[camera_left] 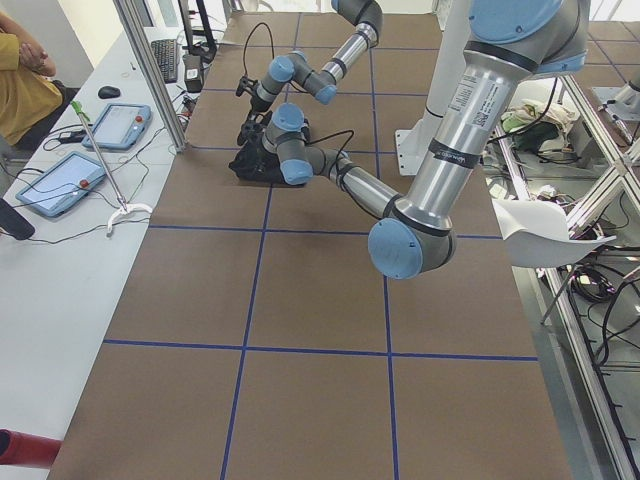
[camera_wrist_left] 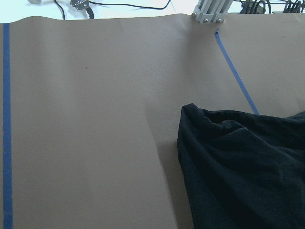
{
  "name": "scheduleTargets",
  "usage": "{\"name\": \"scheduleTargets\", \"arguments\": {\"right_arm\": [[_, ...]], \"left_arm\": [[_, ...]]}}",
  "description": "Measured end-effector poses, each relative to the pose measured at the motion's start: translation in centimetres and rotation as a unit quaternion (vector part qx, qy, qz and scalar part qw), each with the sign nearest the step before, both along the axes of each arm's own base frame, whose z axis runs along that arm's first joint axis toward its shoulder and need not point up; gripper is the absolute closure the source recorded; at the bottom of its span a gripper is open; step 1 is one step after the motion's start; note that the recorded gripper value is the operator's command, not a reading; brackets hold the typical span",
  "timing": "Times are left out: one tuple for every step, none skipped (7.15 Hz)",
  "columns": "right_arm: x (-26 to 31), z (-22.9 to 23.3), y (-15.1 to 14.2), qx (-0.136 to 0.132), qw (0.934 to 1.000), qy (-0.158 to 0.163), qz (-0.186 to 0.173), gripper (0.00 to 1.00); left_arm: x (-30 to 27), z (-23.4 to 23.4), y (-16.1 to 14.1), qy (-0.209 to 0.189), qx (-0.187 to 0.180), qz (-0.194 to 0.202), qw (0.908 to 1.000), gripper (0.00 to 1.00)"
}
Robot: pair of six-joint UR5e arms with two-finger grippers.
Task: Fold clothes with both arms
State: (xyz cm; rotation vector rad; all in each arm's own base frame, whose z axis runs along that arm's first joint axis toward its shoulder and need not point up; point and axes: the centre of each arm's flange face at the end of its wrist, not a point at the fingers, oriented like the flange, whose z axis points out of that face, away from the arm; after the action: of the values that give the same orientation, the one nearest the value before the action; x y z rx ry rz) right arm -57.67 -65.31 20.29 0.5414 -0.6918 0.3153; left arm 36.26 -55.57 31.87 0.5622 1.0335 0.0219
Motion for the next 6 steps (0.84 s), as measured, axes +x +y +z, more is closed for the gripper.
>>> {"name": "scheduleTargets", "arguments": {"right_arm": [[0.8, -0.9, -0.5, 0.001, 0.9999, -0.009, -0.01, 0.97], [1.4, -2.4, -0.2, -0.004, 0.9994, -0.023, -0.023, 0.12], [2.4, -3.9, 0.4, -0.018, 0.9986, -0.032, -0.039, 0.01], [3.8, -4.9, 1.5, -0.037, 0.9971, -0.036, -0.056, 0.01], [5.9, -4.7, 2.7, -0.056, 0.9951, -0.038, -0.072, 0.01], [8.7, -3.4, 3.9, -0.075, 0.9923, -0.038, -0.09, 0.01]], "left_arm": [[0.0, 0.0, 0.0, 0.0, 0.0, 0.0, 1.0, 0.0], [-0.1, 0.0, 0.0, 0.0, 0.001, 0.0, 1.0, 0.0], [-0.4, -0.2, 0.0, -0.003, -0.002, -0.002, 1.0, 0.0], [-0.9, -0.8, 0.1, -0.014, -0.011, -0.003, 0.9998, 0.0], [-1.8, -2.1, 0.7, -0.033, -0.018, 0.0, 0.9993, 0.0], [-3.1, -3.5, 2.1, -0.057, -0.019, 0.008, 0.9981, 0.0]]}}
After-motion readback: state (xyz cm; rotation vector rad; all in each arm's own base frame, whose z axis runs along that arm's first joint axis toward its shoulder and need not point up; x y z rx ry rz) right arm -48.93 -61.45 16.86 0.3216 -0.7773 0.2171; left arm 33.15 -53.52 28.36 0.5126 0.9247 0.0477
